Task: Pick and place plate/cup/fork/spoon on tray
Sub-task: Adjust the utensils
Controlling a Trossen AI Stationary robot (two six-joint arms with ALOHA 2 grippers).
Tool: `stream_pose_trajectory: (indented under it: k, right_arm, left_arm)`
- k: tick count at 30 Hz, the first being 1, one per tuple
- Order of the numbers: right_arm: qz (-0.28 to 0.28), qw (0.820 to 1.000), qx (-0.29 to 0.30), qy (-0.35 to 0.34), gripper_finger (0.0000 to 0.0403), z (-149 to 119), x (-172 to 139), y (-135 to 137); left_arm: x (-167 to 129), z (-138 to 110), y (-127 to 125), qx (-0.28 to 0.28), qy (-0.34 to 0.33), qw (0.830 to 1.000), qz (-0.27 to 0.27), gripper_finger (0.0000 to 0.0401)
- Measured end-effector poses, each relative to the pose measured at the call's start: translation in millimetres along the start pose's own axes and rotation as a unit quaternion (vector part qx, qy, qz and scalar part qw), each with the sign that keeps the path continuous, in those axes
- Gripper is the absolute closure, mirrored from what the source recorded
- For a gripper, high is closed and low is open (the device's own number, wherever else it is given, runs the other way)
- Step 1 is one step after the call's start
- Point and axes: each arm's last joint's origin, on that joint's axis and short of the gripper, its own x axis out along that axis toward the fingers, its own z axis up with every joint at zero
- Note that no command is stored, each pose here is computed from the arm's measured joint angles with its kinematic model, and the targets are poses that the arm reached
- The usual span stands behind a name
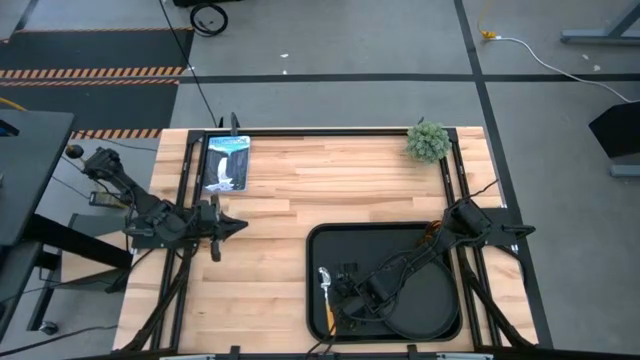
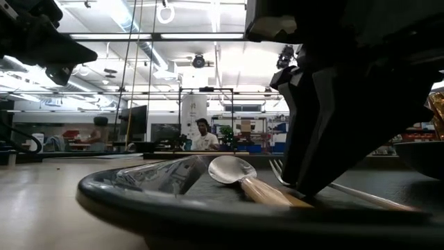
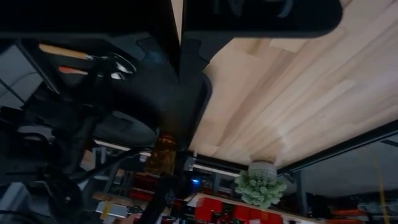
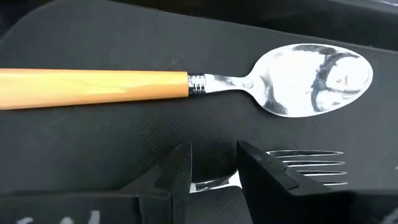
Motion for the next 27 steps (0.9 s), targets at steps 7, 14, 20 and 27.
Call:
stream_pose_trajectory:
  k: [7,14,20,27]
  right_arm:
    - [-0.007,1.000,-0.001,-0.008,0.0268,10,2,-13]
    - [-0.017,1.000,0.011,-0.005,0.0268,16,7,-31]
    - [-0.027,0.999,0.016,0.013,0.0268,16,10,-42]
    - [-0.035,0.998,0.037,0.038,0.0268,13,10,-47]
  left_arm:
    - [0,0,-1,0.001,0.002,1.000,-0.007,0.0392]
    - [0,-1,-1,0.006,0.004,1.000,-0.006,0.0392]
    - [0,-3,-1,-0.004,0.020,1.000,-0.023,0.0392]
    - [-1,-6,0,0.011,0.035,0.999,-0.020,0.0392]
